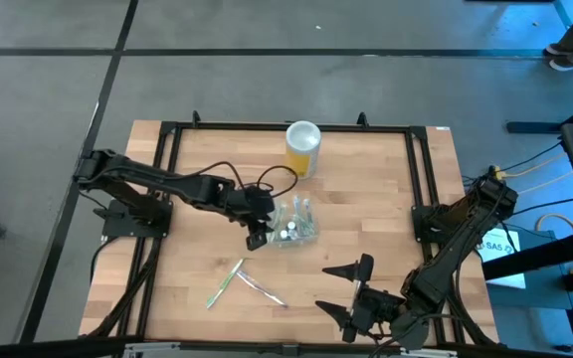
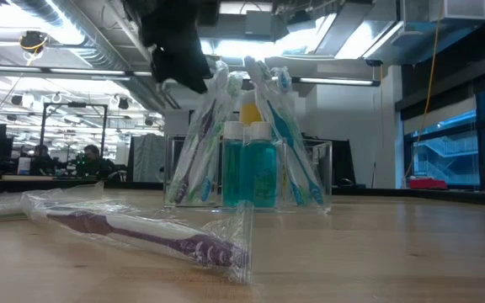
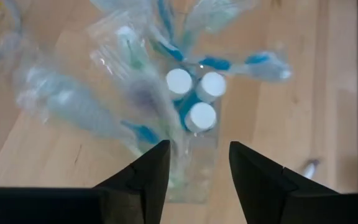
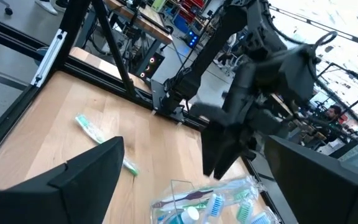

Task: Pick & Place toothbrushing station
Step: Put the purple toothbrush into the transparent organizer, then put the green toothbrush into the transparent organizer

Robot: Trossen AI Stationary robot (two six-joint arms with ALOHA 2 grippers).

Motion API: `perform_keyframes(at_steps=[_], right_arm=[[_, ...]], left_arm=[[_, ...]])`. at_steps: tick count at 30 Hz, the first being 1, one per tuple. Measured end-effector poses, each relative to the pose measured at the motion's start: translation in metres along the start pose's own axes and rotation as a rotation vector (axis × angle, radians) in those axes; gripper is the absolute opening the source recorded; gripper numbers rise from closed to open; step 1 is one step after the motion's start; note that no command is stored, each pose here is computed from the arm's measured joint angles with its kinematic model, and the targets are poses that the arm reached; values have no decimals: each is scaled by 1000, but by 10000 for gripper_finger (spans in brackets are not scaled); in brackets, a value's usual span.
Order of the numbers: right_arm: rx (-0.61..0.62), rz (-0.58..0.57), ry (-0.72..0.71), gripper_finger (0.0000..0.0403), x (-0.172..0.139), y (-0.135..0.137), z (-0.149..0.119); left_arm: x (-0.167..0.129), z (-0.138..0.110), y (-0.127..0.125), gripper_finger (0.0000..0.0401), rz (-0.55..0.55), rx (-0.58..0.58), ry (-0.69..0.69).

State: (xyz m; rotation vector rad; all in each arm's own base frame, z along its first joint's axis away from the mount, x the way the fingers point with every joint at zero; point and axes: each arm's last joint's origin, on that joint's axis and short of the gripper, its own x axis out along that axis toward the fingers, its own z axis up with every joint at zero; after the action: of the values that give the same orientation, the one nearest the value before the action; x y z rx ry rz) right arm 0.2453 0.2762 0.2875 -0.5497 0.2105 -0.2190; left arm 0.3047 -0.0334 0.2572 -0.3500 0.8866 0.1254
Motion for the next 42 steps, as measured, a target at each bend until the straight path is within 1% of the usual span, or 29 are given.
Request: perform_keyframes(at_steps=[7,10,14,18,23,25,29,32,35,37,40,42], right_arm=[[-1,0,1,396,0,0,0],[-32,1,1,399,0,0,0],[-81,17,-5,393,0,1,0],[-58,99,-28,384,0,3,1],[-7,277,-70,375,-1,8,2],[8,352,-86,374,-2,10,2],[50,492,-109,374,-4,14,3],[93,580,-116,379,-5,16,4],[165,654,-105,386,-6,17,4],[206,665,-93,391,-6,17,4],[255,625,-78,398,-6,16,5],[291,617,-66,399,-5,16,5]], left_arm=[[-32,-9,-10,159,-36,8,-2],[-48,-16,-18,154,-66,16,1],[-67,-30,-34,148,-150,-25,39],[-79,-47,-51,142,-179,-47,69],[-86,-67,-73,136,-172,-64,80],[-87,-75,-82,134,-157,-76,71],[-85,-95,-100,133,-116,-63,49],[-78,-109,-112,133,-60,-55,20],[-66,-124,-124,133,-1,-63,-3],[-57,-133,-131,133,18,-79,-7],[-43,-148,-142,133,35,-92,2],[-35,-155,-150,133,23,-117,-1]])
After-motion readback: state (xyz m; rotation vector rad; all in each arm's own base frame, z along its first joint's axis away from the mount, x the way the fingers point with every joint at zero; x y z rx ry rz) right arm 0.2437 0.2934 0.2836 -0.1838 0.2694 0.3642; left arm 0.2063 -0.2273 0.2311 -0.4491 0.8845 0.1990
